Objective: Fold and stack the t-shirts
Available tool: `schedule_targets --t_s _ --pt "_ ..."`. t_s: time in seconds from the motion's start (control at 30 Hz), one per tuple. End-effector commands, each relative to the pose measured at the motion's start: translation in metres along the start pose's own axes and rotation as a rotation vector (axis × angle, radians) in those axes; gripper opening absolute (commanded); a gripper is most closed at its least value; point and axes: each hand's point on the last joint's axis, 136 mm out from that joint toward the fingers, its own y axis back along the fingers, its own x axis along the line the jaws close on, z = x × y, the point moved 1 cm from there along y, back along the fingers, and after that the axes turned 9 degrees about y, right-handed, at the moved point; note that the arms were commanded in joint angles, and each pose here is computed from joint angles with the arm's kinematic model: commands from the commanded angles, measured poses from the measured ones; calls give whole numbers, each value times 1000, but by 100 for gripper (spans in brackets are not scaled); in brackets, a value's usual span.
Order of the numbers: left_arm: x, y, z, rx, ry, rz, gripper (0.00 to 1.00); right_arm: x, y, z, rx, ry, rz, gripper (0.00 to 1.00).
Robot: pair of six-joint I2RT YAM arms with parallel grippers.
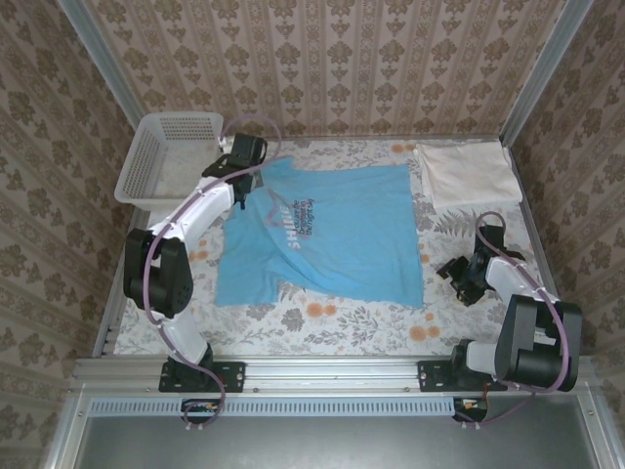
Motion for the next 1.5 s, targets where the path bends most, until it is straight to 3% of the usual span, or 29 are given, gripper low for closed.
schedule_targets --t_s 0.0,0.1,0.17,0.3,0.43,0.53,0.67,0.77,0.93,1.13,1.47 --pt "41 -23 -22 98 -69 188 67 18 -6 -7 36 59 87 64" --pt "48 -16 -42 159 -35 128 86 22 -4 -14 36 81 102 65" --pt "57 -3 -60 217 13 76 91 33 1 -21 46 118 141 65" --pt "73 32 -106 323 72 -51 87 59 10 -48 69 254 217 63" --pt "107 69 -154 403 97 -57 75 62 8 -70 96 313 215 58" --pt "134 88 -180 414 128 -46 74 61 5 -76 101 329 192 52" --pt "152 95 -210 452 169 -56 74 65 -1 -79 111 340 172 51" --pt "140 90 -231 546 234 -111 72 66 -5 -81 132 347 151 46" --pt "146 73 -252 575 298 -68 71 62 -7 -86 141 369 110 39" --pt "160 69 -250 544 283 -4 71 46 -2 -94 132 402 42 48" --pt "185 69 -250 485 296 85 67 47 4 -101 125 440 24 45"
